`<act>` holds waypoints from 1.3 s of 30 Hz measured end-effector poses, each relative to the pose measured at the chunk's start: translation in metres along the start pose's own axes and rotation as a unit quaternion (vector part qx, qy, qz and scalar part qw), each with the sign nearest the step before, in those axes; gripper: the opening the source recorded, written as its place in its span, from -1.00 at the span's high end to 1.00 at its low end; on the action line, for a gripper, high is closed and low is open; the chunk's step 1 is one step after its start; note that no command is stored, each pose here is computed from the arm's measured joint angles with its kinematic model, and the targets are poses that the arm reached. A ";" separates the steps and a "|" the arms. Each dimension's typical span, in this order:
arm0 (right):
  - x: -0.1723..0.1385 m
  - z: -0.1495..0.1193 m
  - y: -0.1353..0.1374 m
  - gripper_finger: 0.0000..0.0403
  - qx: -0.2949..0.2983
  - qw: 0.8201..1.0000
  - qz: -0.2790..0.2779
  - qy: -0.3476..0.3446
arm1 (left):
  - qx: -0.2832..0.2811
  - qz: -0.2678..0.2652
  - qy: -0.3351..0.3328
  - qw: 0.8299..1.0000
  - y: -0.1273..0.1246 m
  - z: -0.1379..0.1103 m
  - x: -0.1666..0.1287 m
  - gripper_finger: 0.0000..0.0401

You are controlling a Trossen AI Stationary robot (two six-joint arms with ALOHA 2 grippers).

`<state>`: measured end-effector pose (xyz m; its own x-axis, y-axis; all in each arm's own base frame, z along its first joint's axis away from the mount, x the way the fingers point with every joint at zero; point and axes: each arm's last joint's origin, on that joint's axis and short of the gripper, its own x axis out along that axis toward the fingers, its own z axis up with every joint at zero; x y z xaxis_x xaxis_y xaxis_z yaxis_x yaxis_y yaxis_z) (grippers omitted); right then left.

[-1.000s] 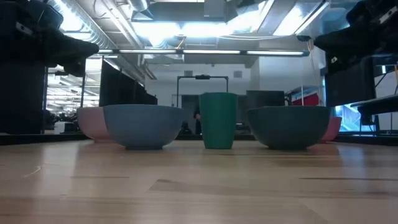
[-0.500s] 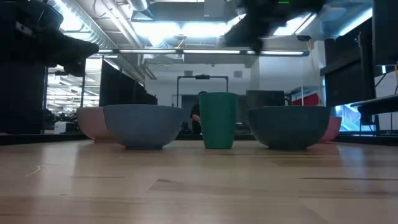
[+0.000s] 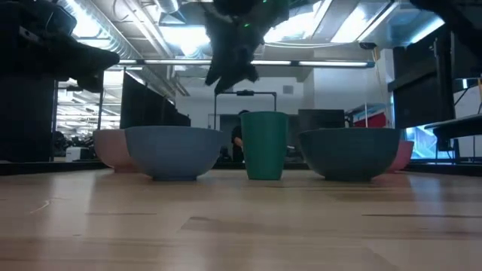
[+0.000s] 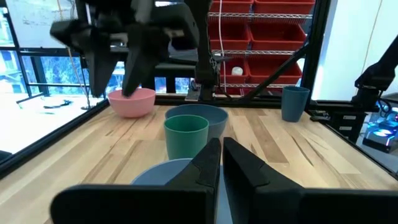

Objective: Nest bowls inside each other
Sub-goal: Stack the light blue bowl on top of the dark blue bowl

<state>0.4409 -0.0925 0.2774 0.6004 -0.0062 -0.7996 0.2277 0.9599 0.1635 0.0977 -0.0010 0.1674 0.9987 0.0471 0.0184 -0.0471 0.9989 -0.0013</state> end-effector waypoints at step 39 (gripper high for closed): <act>0.088 -0.017 0.004 1.00 0.022 0.992 0.021 0.123 | 0.000 0.000 0.000 1.000 0.000 0.000 0.000 1.00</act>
<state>0.4813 -0.0843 0.1979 0.4065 0.1063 -0.9075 0.2437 0.9446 0.2198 0.0977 -0.0009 0.1674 0.9987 0.0473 0.0185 -0.0472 0.9989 -0.0013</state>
